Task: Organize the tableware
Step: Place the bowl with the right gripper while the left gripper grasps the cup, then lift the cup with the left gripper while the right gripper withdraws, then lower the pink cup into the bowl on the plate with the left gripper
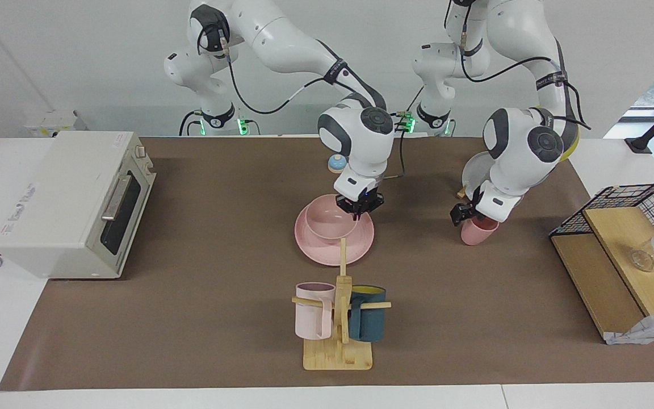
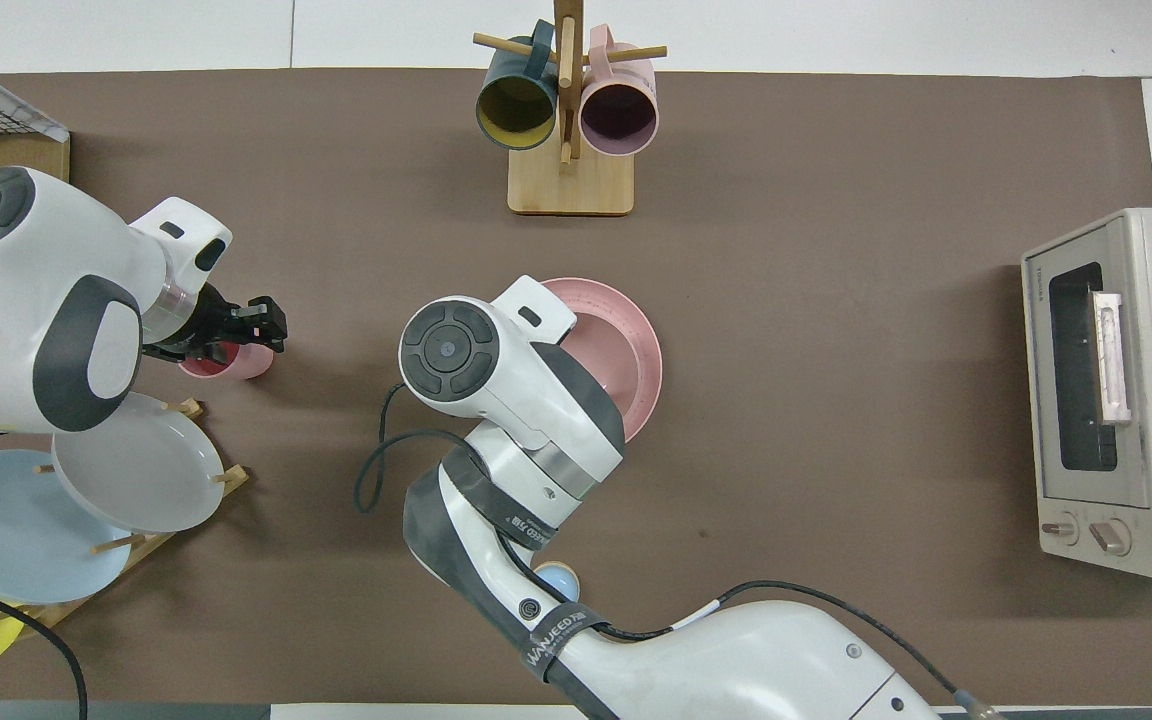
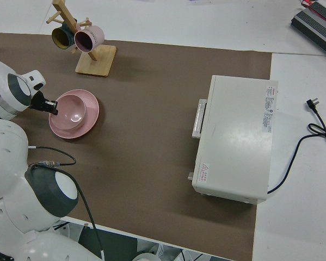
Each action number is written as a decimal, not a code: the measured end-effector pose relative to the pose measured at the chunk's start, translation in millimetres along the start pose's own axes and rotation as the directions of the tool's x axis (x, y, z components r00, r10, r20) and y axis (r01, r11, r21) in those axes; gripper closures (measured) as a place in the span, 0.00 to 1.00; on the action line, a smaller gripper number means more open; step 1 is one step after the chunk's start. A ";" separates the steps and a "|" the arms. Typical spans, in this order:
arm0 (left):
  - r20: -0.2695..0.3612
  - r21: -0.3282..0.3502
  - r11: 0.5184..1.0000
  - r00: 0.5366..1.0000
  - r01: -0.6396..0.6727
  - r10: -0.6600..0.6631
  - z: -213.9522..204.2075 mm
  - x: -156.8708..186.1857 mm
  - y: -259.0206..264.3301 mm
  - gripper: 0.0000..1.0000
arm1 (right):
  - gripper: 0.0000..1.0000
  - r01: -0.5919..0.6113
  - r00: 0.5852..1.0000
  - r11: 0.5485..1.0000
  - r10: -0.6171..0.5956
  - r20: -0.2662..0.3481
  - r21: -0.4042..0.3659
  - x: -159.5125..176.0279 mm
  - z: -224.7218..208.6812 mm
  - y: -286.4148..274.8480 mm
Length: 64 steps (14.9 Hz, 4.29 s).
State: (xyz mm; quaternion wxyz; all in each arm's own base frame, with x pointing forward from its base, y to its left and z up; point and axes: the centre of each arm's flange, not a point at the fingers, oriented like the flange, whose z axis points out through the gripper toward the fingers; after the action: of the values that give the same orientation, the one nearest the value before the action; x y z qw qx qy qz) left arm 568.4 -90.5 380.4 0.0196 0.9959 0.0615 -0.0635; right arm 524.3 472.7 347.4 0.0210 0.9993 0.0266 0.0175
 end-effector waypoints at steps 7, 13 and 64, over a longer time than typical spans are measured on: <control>-0.010 0.001 0.998 0.998 -0.065 0.065 -5.1 0.0 -6.0 0.95 | 0.44 -0.007 1.000 1.000 0.008 -0.019 0.015 5.5 -2.5 2.3; -0.016 0.003 0.995 0.994 -0.104 0.104 -41.5 2.9 3.4 0.95 | 0.41 -0.096 0.994 0.995 0.097 -0.044 0.028 48.0 -77.7 53.0; -0.011 -0.026 0.990 0.990 0.139 -0.140 12.6 -101.2 364.3 0.46 | 0.00 -0.106 0.981 0.994 0.106 0.162 -0.010 1.1 -224.8 478.8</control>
State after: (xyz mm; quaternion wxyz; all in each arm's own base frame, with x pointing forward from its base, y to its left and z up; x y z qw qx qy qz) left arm 512.8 -464.5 392.3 0.0273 0.9892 0.1320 -0.0576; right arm 542.4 4.3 592.4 0.0225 0.9974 -0.0287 -0.0629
